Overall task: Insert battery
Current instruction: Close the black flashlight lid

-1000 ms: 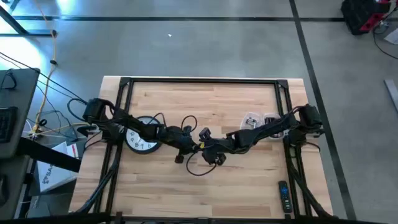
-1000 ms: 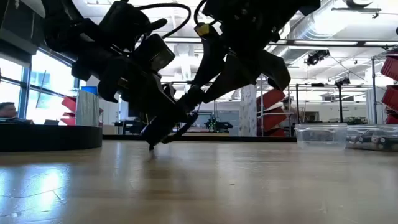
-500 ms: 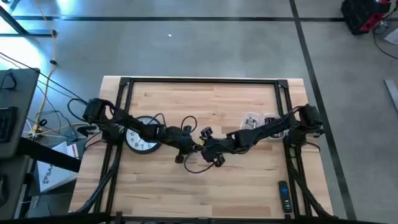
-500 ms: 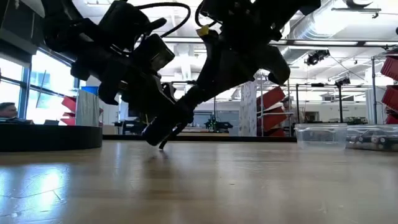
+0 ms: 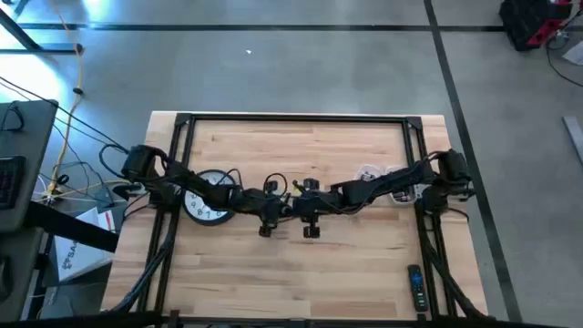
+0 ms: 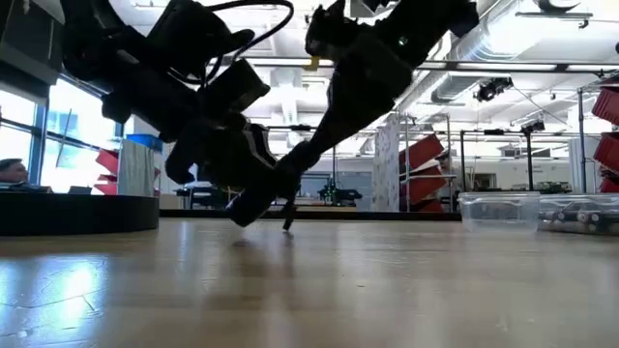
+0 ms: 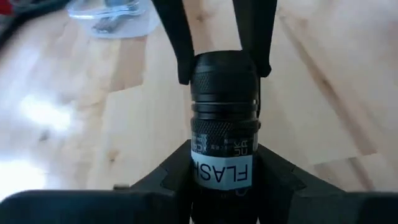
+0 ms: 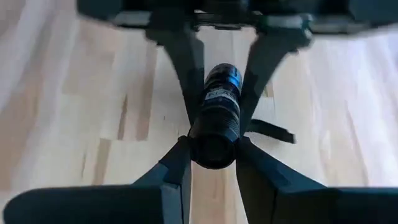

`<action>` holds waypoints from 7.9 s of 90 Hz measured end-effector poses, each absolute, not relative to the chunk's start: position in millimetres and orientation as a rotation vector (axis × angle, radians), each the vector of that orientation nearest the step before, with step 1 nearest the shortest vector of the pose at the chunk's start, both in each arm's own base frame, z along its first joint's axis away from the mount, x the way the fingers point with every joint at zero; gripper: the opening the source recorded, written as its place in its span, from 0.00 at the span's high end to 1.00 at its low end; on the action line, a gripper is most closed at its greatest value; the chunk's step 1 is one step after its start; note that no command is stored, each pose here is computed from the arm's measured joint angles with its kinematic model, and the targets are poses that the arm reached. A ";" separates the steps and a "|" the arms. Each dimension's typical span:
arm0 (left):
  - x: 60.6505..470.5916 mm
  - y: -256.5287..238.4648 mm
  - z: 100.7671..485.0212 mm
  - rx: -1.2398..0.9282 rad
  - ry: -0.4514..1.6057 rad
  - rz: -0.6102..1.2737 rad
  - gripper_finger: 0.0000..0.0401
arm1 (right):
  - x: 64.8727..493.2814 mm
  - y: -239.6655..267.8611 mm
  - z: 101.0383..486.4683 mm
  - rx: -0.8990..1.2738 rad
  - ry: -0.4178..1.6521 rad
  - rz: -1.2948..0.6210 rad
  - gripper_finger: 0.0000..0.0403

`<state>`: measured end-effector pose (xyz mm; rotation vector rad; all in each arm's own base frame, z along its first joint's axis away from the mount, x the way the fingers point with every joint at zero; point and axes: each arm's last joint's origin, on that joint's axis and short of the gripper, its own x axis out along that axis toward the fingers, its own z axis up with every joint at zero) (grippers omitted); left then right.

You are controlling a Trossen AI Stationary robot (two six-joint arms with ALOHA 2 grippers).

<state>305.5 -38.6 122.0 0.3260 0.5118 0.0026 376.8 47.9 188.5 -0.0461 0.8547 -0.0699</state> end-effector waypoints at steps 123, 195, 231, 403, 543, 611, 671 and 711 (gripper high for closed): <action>304.7 -43.1 125.1 0.404 0.515 0.165 0.75 | 370.9 29.4 198.4 0.091 1.080 -0.008 0.82; 310.6 -31.6 119.3 0.161 0.467 -0.173 0.75 | 376.7 117.5 205.2 -1.225 0.989 0.340 0.82; 310.8 -31.6 119.4 0.167 0.464 -0.173 0.75 | 378.0 120.5 208.6 -1.262 0.980 0.278 0.59; 311.0 -31.4 119.6 0.171 0.465 -0.166 0.75 | 384.0 103.4 202.0 -1.164 0.954 0.323 0.75; 300.6 -52.3 126.0 0.661 0.529 0.508 0.75 | 399.8 16.3 223.7 0.040 0.844 -0.239 0.78; 297.4 -56.1 132.6 0.694 0.509 0.717 0.75 | 395.4 -33.0 243.8 0.442 0.763 -0.232 0.76; 316.4 -17.0 126.4 0.080 0.375 -0.165 0.75 | 365.7 82.0 251.6 -0.777 0.862 0.369 0.48; 315.7 -18.5 119.8 -0.006 0.390 -0.358 0.75 | 374.8 108.6 221.7 -1.271 0.889 0.427 0.48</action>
